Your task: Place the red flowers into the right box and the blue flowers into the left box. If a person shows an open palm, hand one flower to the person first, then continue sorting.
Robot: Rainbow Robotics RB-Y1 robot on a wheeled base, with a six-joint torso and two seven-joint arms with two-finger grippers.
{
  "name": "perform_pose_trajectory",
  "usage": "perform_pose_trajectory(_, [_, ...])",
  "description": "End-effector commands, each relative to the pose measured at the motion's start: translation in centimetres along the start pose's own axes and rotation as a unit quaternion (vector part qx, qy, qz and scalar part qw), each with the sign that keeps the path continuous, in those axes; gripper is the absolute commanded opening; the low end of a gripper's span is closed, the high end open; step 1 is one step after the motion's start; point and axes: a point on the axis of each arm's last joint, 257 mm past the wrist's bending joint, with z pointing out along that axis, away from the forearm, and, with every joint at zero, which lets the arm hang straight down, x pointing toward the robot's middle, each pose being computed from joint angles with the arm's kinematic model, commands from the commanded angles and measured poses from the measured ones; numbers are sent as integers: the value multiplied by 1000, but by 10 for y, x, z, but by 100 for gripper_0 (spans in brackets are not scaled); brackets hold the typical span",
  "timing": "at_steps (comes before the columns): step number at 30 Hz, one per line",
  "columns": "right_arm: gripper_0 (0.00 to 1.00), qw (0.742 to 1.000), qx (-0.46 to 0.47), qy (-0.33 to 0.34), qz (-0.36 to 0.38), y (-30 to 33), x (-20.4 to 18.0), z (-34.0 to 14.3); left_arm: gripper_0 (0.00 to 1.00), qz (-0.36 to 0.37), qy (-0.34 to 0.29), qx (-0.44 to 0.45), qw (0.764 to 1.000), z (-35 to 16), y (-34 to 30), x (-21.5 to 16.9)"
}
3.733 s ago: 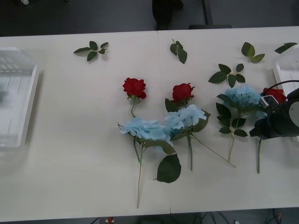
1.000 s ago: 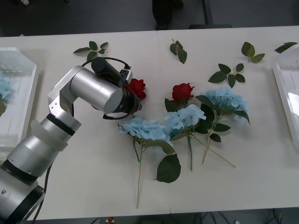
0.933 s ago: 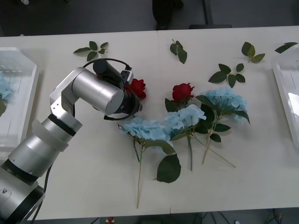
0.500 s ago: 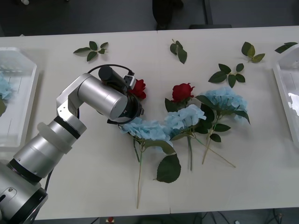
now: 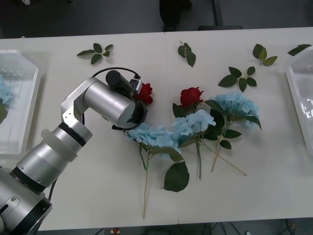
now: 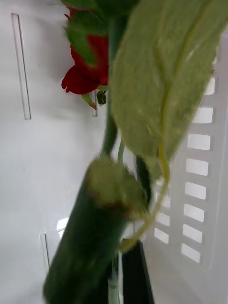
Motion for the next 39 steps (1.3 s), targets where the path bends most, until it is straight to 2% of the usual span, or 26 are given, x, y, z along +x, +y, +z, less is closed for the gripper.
perform_pose_trajectory(1, [52,1000,-1,-22,-18,11,-25,-8,73,66,-34,6,997,-11,-27,-34])
perform_pose_trajectory(2, [60,1000,-1,-22,-20,11,-25,-8,72,66,-34,5,997,-11,-26,-34])
perform_pose_trajectory(7, [84,999,-20,-20,-17,20,-25,-9,72,73,-30,5,997,-9,-29,-29])
perform_pose_trajectory(11, [91,997,-66,-14,-23,37,-28,-19,67,74,-31,5,997,-9,-29,-30])
perform_pose_trajectory(16, [95,988,-156,-2,-15,69,-38,-59,60,78,-30,3,997,-4,-27,-27])
perform_pose_trajectory(18, [97,981,-192,1,-6,83,-43,-76,51,79,-31,3,996,-1,-27,-26])
perform_pose_trajectory(20, [98,970,-244,7,4,106,-47,-102,30,79,-35,5,996,1,-28,-27])
perform_pose_trajectory(21, [98,964,-267,9,14,115,-50,-115,12,78,-35,5,996,1,-27,-27])
perform_pose_trajectory(23, [98,952,-303,16,32,130,-54,-137,0,77,-34,4,996,1,-26,-27])
perform_pose_trajectory(27, [98,925,-373,37,68,171,-59,-190,0,78,-36,5,996,0,-27,-29])
perform_pose_trajectory(31, [98,907,-402,73,100,202,-41,-225,0,78,-36,5,996,-1,-27,-30])
perform_pose_trajectory(35, [99,907,-399,86,106,224,-13,-235,0,80,-41,5,996,-3,-29,-34])
perform_pose_trajectory(39, [99,911,-388,88,110,240,14,-246,0,65,-56,20,996,-17,-33,-56])
